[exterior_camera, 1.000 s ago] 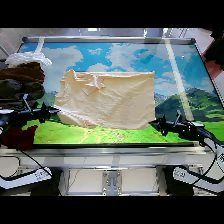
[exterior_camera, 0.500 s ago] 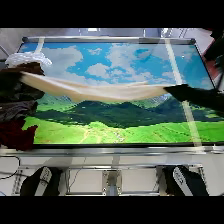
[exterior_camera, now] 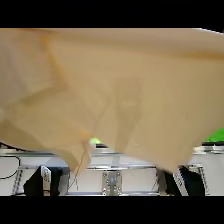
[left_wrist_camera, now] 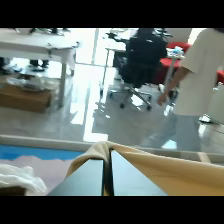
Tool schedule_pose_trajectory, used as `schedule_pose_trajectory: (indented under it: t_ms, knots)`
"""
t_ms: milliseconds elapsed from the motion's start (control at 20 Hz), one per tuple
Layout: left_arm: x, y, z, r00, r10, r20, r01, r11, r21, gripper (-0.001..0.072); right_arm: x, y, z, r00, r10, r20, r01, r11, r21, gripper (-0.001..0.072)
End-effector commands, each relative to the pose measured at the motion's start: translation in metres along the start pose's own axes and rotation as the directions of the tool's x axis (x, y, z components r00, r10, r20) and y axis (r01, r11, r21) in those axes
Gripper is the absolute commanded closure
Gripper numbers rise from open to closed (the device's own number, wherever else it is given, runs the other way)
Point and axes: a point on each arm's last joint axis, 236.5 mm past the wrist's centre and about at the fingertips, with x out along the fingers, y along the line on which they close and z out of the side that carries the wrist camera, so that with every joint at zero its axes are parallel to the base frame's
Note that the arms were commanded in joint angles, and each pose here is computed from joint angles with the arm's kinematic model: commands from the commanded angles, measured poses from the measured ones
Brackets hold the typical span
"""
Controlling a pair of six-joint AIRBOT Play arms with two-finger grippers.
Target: Fold the shirts.
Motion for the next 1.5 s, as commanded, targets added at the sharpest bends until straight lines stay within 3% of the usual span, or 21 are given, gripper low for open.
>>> schedule_pose_trajectory:
  t_ms: [0, 150, 300, 400, 500, 700, 1000, 1200, 1350, 1450]
  knots:
    - [0.025, -0.013, -0.043, 0.953, -0.240, -0.185, 0.212, 0.964, -0.158, 0.0699, 0.080, -0.023, -0.034, 0.986, 0.070, -0.154, -0.056, 0.994, 0.098, 0.0697]
    - [0.068, -0.017, -0.127, 0.837, -0.350, -0.421, 0.264, 0.932, -0.250, 0.0699, 0.181, -0.016, -0.109, 0.898, 0.300, -0.321, -0.206, 0.933, 0.296, 0.0698]
    - [0.131, 0.001, -0.269, 0.676, -0.182, -0.714, 0.127, 0.983, -0.131, 0.0697, 0.256, -0.009, -0.203, 0.780, 0.387, -0.491, -0.210, 0.902, 0.377, 0.0697]
    - [0.170, 0.019, -0.345, 0.593, -0.050, -0.804, 0.077, 0.997, -0.005, 0.0697, 0.300, -0.005, -0.257, 0.727, 0.395, -0.562, -0.181, 0.900, 0.397, 0.0697]
    - [0.219, 0.034, -0.404, 0.582, 0.003, -0.813, 0.027, 0.999, 0.023, 0.0697, 0.343, -0.006, -0.297, 0.725, 0.389, -0.568, -0.138, 0.890, 0.434, 0.0698]
    - [0.283, 0.038, -0.494, 0.532, -0.014, -0.846, -0.005, 1.000, -0.020, 0.0697, 0.412, -0.016, -0.350, 0.773, 0.351, -0.529, -0.023, 0.848, 0.529, 0.0698]
    - [0.305, 0.004, -0.527, 0.493, -0.048, -0.869, 0.066, 0.998, -0.018, 0.0696, 0.432, -0.008, -0.357, 0.756, 0.382, -0.531, -0.051, 0.844, 0.534, 0.0697]
    - [0.270, 0.016, -0.521, 0.378, 0.018, -0.926, 0.097, 0.994, 0.059, 0.0697, 0.392, -0.008, -0.363, 0.628, 0.393, -0.672, -0.099, 0.896, 0.433, 0.0697]
    - [0.253, 0.013, -0.506, 0.341, 0.015, -0.940, 0.131, 0.989, 0.063, 0.0697, 0.368, -0.014, -0.370, 0.557, 0.370, -0.744, -0.104, 0.919, 0.380, 0.0697]
    - [0.232, 0.011, -0.517, 0.261, 0.013, -0.965, 0.138, 0.989, 0.050, 0.0697, 0.356, -0.009, -0.380, 0.503, 0.385, -0.774, -0.110, 0.917, 0.384, 0.0698]
